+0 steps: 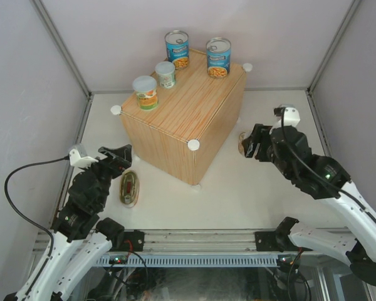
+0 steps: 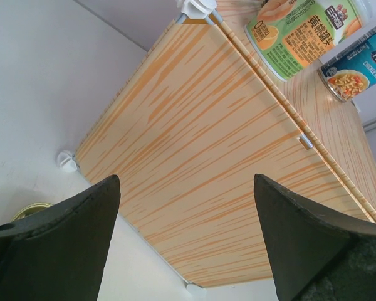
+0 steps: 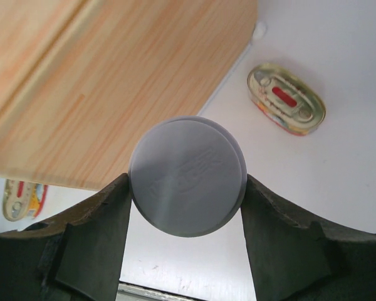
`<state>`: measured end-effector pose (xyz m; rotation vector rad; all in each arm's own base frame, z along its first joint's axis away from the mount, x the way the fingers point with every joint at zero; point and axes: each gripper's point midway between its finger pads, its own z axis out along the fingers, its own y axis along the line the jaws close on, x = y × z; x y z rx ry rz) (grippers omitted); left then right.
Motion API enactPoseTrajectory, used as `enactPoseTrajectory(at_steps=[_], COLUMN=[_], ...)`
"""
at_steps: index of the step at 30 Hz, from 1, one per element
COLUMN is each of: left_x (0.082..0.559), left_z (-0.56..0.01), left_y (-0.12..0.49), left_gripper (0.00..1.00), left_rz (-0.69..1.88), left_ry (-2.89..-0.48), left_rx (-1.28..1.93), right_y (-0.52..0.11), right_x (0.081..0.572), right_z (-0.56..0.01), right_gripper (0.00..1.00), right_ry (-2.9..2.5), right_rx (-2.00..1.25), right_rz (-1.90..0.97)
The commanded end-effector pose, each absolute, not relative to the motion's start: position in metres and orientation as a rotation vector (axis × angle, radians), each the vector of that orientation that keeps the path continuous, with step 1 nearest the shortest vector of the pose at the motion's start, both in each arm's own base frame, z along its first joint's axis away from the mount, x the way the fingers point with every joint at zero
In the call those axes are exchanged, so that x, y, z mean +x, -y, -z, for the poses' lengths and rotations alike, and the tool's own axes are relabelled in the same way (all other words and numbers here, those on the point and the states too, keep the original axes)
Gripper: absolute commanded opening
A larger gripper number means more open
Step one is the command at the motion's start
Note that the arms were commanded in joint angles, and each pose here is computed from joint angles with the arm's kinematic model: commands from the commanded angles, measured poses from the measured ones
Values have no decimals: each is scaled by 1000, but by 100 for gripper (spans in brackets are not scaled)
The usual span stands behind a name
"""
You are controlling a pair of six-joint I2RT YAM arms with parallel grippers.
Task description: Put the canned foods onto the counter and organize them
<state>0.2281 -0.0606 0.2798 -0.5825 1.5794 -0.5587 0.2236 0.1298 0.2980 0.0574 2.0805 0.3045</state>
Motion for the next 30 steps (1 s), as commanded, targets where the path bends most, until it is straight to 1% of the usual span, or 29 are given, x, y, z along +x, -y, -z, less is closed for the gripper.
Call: enactPoseTrajectory(at_steps=[1, 7, 17, 23, 30], left_x=[226, 224, 223, 226, 231], left_z=[-316, -328, -339, -341, -346], left_y=[61, 60, 62, 66, 69], left_gripper=[90, 90, 90, 90, 90], left_rz=[590, 591, 591, 595, 572], left_ry=[-1513, -1497, -1493, -1498, -1506], left_rx=[-545, -532, -495, -483, -442], right_y=[-124, -145, -190, -210, -241], right_x=[233, 251, 296, 326, 355], right_z=[-377, -426, -462, -473, -466], right_gripper=[28, 28, 28, 28, 27], right_ry=[-1900, -1848, -1840, -1854, -1893], right_rx=[78, 20, -70, -104, -149], right_rz=[-351, -381, -430, -446, -475])
